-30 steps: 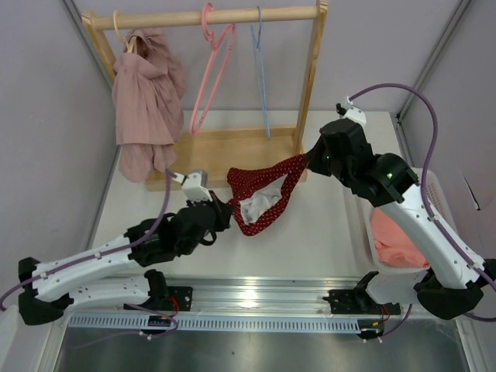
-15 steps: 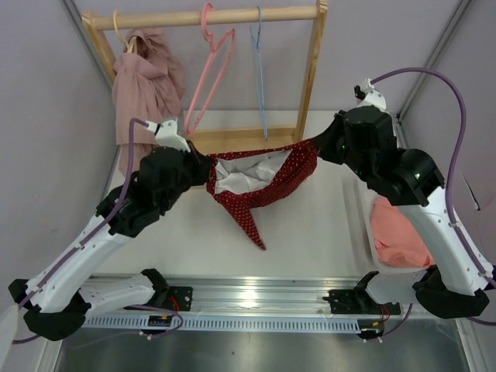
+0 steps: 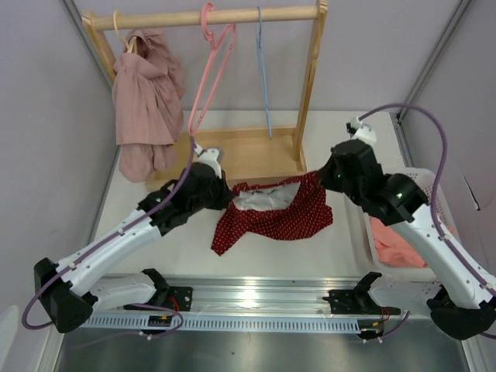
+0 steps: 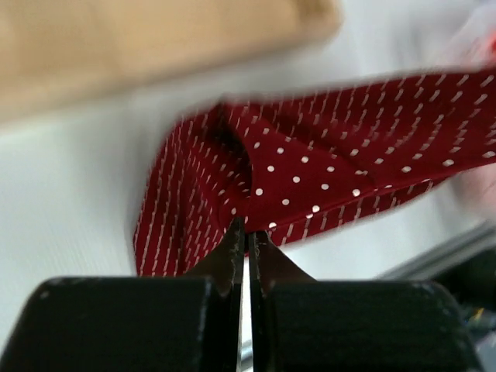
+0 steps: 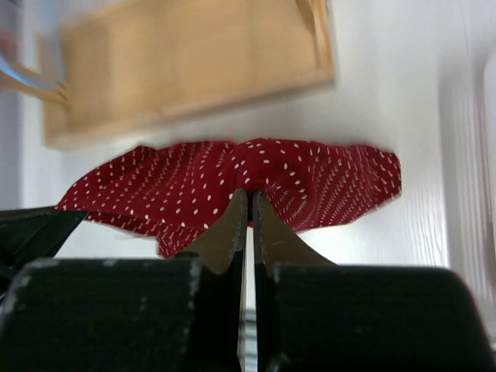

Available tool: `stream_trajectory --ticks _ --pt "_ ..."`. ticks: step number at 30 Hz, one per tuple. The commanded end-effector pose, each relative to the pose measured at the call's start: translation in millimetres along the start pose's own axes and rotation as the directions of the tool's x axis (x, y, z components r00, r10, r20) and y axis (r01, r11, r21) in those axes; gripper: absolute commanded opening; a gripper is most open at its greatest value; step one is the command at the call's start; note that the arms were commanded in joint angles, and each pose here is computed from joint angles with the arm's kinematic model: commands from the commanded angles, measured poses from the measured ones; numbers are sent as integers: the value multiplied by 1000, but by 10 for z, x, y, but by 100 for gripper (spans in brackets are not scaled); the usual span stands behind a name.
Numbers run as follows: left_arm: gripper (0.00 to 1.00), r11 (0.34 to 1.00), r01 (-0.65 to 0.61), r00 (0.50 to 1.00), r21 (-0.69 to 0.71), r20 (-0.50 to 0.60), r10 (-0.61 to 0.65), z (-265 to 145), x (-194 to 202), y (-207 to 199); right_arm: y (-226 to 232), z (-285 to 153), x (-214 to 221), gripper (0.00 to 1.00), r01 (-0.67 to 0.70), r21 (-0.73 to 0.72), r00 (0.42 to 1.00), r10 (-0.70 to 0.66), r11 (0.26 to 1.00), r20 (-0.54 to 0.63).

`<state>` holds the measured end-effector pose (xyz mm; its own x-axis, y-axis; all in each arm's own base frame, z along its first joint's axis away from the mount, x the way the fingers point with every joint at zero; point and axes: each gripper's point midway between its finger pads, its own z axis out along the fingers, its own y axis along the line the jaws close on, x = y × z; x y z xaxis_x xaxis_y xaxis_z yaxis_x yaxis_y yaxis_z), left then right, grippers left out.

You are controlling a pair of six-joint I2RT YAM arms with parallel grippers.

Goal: Place the skirt on the hanger

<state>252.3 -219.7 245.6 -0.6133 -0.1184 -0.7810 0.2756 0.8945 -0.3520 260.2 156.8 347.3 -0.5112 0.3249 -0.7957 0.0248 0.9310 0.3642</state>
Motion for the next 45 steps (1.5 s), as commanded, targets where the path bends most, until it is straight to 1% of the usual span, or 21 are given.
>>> stream_trajectory --ticks 1,3,4,5,6,9,10,12,13,15,16,17,18,23,24,27,33,34,35,40,45 --pt "0 994 71 986 83 -156 -57 236 742 41 -163 242 550 0 -30 20 995 31 999 -96" --pt "0 991 107 977 84 -194 -90 343 954 65 -174 320 749 0 -65 8 990 66 998 -128" --pt "0 989 118 964 89 -250 -92 385 1191 106 -257 401 959 0 -51 32 985 56 998 -165" --pt "0 987 132 960 95 -260 -103 443 1290 121 -277 431 1026 0 -53 36 983 59 998 -175" --pt "0 988 126 950 85 -296 -96 494 1446 162 -294 469 1084 0 -58 45 981 65 997 -180" --pt "0 985 127 945 113 -317 -85 537 1579 117 -399 556 1235 0 -36 84 978 53 996 -203" --pt "7 984 126 945 125 -318 -80 535 1595 94 -412 571 1248 0 -33 88 978 51 996 -204" --pt "15 980 121 948 155 -311 -68 531 1619 30 -438 620 1260 0 -23 103 977 44 994 -206" --pt "26 978 120 952 173 -299 -64 514 1597 -7 -447 637 1251 0 -17 107 978 38 994 -205" --pt "35 971 111 957 211 -286 -47 483 1628 -77 -455 671 1185 0 -20 116 980 42 993 -193" --pt "44 967 112 962 229 -270 -47 454 1613 -100 -468 702 1177 0 -9 121 980 33 993 -196" --pt "50 962 115 964 246 -260 -49 433 1601 -140 -465 723 1130 0 -14 119 982 37 993 -188" --pt "58 958 115 968 261 -245 -50 419 1583 -180 -506 753 1033 0 -30 131 983 53 991 -174" --pt "62 971 104 970 217 -237 -51 381 1703 -99 -589 865 752 0 -68 138 984 89 988 -153" --pt "62 979 95 975 178 -215 -55 409 1699 -29 -600 874 713 0 -76 139 984 96 987 -148" --pt "61 987 87 978 134 -200 -59 431 1763 33 -671 918 585 0 -116 139 981 135 983 -140" --pt "61 993 68 981 99 -189 -48 547 1871 37 -693 960 562 0 -124 137 978 145 983 -152" --pt "61 990 70 985 125 -168 -48 568 1819 -63 -706 967 566 0 -126 140 977 147 982 -154" --pt "60 991 65 983 115 -177 -44 601 1862 -60 -698 971 570 0 -127 137 976 148 982 -157" --pt "60 991 103 982 80 -168 -89 690 1884 -103 -720 982 594 0 -121 143 976 144 982 -165" --pt "55 992 117 979 38 -175 -109 757 1902 -80 -771 988 601 0 -118 156 976 144 981 -166"
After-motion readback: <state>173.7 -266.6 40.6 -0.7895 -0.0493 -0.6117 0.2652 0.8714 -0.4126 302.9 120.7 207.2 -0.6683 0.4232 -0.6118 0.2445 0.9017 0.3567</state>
